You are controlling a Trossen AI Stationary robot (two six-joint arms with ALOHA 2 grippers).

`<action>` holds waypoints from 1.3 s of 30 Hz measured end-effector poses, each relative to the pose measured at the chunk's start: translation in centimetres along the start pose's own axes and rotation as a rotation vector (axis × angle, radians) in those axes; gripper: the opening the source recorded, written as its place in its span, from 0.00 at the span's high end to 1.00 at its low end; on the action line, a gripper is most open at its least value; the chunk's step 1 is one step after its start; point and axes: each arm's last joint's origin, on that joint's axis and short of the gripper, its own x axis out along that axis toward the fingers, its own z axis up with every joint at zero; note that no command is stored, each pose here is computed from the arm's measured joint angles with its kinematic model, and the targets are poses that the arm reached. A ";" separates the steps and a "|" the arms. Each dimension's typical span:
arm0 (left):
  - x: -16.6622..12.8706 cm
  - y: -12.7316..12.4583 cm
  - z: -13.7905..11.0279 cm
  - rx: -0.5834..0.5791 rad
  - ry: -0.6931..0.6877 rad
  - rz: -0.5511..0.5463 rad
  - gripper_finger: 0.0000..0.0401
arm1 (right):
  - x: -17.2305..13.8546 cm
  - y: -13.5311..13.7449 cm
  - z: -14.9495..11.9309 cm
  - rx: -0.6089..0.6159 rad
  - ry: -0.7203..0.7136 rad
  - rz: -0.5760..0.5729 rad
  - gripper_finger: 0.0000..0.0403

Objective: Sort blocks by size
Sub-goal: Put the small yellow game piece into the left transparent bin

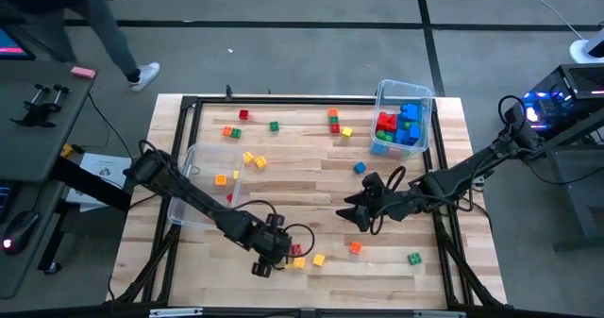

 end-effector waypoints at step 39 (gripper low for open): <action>-25.7 7.2 -10.2 -0.651 -0.271 0.546 0.75 | 0.0 0.0 0.0 -0.028 0.004 -0.002 0.19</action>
